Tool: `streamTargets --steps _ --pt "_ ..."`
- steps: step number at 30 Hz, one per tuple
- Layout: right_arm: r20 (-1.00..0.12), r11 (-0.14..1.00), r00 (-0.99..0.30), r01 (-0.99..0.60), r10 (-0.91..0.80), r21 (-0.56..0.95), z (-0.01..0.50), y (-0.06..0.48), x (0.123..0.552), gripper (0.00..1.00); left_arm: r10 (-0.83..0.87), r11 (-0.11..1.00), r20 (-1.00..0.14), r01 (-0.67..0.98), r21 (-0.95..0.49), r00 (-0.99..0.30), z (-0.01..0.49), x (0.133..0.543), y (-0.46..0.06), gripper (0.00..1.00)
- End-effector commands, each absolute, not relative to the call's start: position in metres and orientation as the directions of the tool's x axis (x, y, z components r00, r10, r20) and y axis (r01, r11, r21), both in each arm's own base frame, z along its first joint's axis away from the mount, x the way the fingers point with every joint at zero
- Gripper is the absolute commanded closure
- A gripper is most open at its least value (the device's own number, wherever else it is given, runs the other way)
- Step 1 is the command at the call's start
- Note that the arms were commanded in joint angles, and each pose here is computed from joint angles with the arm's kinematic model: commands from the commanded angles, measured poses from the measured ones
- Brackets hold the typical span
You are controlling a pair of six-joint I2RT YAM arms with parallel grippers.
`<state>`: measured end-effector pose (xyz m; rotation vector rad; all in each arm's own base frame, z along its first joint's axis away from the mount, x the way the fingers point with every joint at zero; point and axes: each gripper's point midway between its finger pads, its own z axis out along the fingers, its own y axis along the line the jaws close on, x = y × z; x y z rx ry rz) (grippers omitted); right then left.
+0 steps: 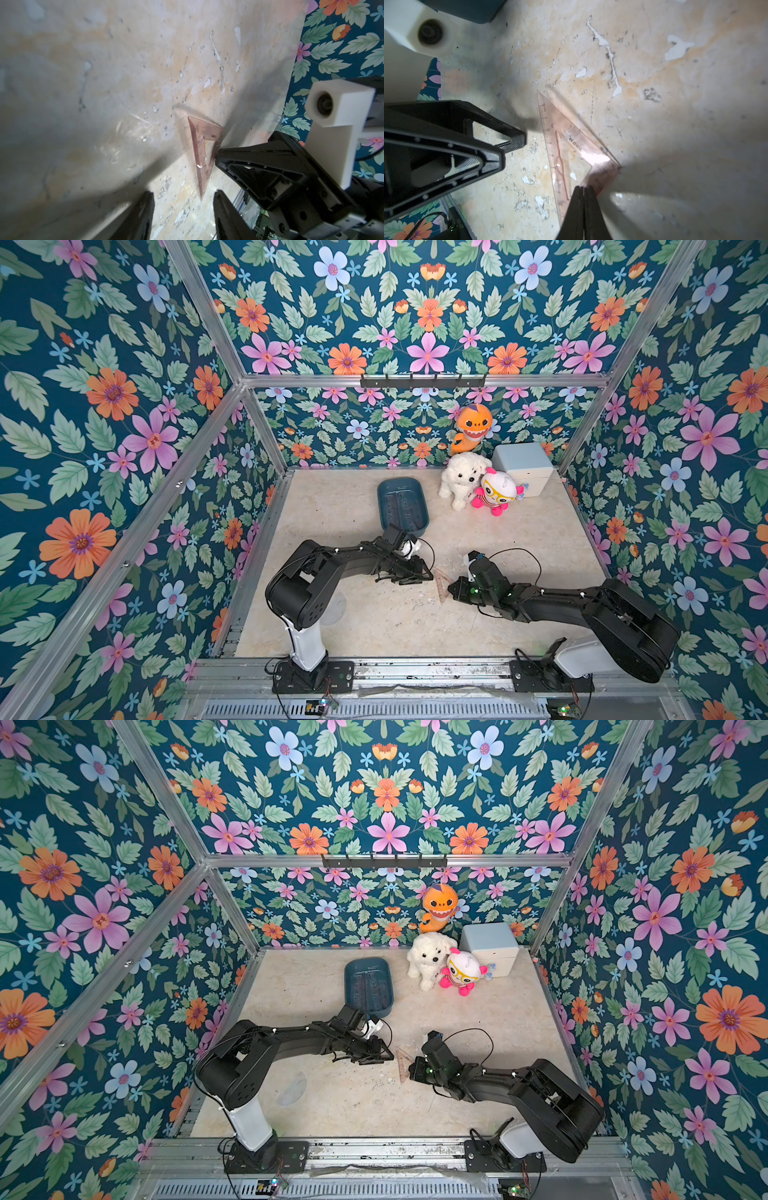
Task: Put the scattered rulers into the storage box
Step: Pick up the ruler from the center of the board.
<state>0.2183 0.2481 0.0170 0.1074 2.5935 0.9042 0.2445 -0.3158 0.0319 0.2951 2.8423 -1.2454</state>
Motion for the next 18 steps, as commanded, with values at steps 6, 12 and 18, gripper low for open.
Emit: streamTargets --steps 6,12,18 --pt "-0.315 0.81 -0.927 -0.024 0.201 0.586 0.002 0.239 0.212 0.93 0.11 0.73 -0.097 0.146 -0.668 -0.989 0.011 0.258 -0.31 0.46" --pt "-0.31 0.812 -0.928 -0.013 0.207 0.583 -0.004 0.235 0.209 0.93 0.089 0.738 -0.095 0.13 -0.662 -0.991 0.005 0.265 -0.311 0.46" --pt "-0.305 0.813 -0.928 -0.006 0.212 0.582 -0.009 0.232 0.206 0.93 0.09 0.744 -0.087 0.125 -0.656 -0.992 -0.005 0.264 -0.314 0.45"
